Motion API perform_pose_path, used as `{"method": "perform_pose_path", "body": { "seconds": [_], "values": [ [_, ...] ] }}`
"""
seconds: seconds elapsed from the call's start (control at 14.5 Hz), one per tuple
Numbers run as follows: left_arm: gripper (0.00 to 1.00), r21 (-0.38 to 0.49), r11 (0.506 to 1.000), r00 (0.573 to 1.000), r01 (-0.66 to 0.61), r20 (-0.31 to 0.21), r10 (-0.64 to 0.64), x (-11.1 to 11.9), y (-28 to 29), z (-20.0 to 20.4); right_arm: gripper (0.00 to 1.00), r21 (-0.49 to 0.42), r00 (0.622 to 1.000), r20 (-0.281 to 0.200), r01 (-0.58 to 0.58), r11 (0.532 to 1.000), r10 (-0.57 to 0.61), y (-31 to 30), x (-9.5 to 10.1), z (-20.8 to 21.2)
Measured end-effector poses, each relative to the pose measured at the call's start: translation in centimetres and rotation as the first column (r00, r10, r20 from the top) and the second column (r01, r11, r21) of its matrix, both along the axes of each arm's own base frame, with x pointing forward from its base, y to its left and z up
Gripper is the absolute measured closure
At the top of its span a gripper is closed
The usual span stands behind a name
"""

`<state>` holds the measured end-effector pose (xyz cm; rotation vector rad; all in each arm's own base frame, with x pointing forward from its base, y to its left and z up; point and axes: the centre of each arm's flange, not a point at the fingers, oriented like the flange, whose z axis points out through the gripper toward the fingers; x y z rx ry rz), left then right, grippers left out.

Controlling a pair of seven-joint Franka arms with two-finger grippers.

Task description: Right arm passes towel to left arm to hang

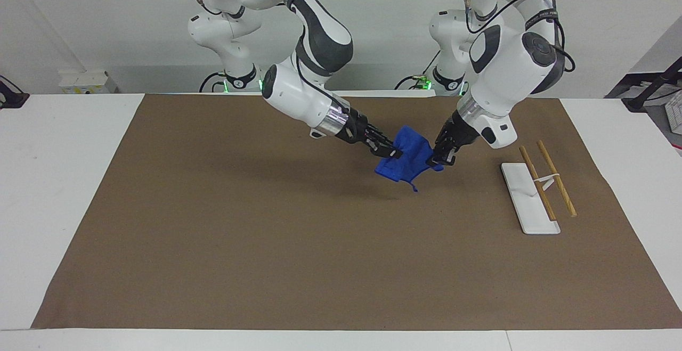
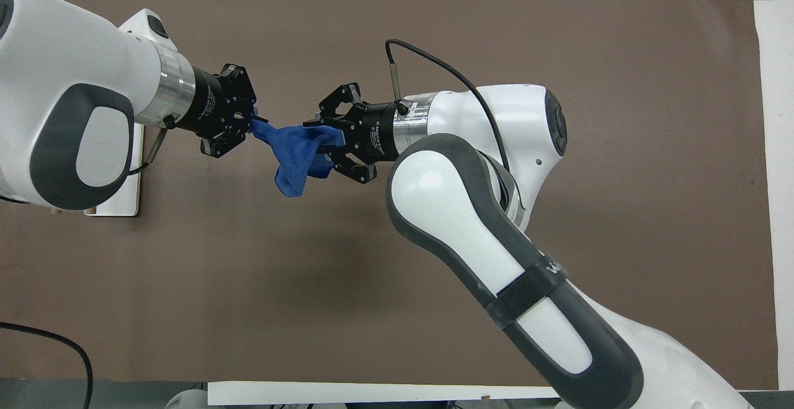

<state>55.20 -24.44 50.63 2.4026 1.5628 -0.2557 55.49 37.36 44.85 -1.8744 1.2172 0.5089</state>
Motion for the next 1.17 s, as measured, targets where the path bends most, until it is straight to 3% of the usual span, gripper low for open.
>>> {"method": "perform_pose_path", "body": {
  "seconds": [0.14, 0.28, 0.41, 0.55, 0.69, 0.9, 1.03, 1.17],
  "values": [
    [0.97, -0.001, 1.000, 1.000, 0.026, 0.013, -0.026, 0.1, 0.2, 0.2, 0.24, -0.043, 0.995, 0.081, -0.047, 0.998, 0.050, -1.0, 0.6, -0.1],
    [0.97, 0.000, 0.997, 0.996, 0.080, 0.035, -0.080, 0.3, 0.5, 0.3, 0.04, -0.156, 0.970, 0.183, -0.129, 0.979, 0.157, -3.2, 1.8, -0.4],
    [0.97, 0.002, 0.994, 0.993, 0.107, 0.049, -0.107, 0.6, 1.1, 0.5, 0.00, -0.298, 0.917, 0.242, -0.241, 0.924, 0.317, -6.4, 3.1, -0.9],
    [0.97, 0.005, 0.994, 0.992, 0.113, 0.051, -0.113, 1.0, 2.1, 0.8, 0.00, -0.443, 0.841, 0.254, -0.338, 0.830, 0.478, -10.0, 4.2, -1.5],
    [0.97, 0.010, 0.992, 0.990, 0.126, 0.056, -0.127, 1.5, 3.5, 0.9, 0.00, -0.575, 0.753, 0.225, -0.410, 0.708, 0.618, -13.4, 5.0, -1.9],
    [0.97, 0.050, 0.980, 0.978, 0.192, 0.073, -0.195, 2.5, 7.5, 0.5, 0.00, -0.730, 0.657, 0.119, -0.451, 0.514, 0.745, -19.2, 6.3, -1.0],
    [0.97, 0.111, 0.950, 0.948, 0.291, 0.097, -0.302, 3.4, 11.6, 0.3, 0.00, -0.793, 0.633, 0.042, -0.449, 0.411, 0.773, -23.6, 7.2, 0.7],
    [0.97, 0.148, 0.910, 0.904, 0.389, 0.128, -0.407, 4.3, 16.6, 0.2, 0.00, -0.810, 0.619, -0.020, -0.470, 0.350, 0.785, -28.4, 7.5, 3.3]
  ]
}}
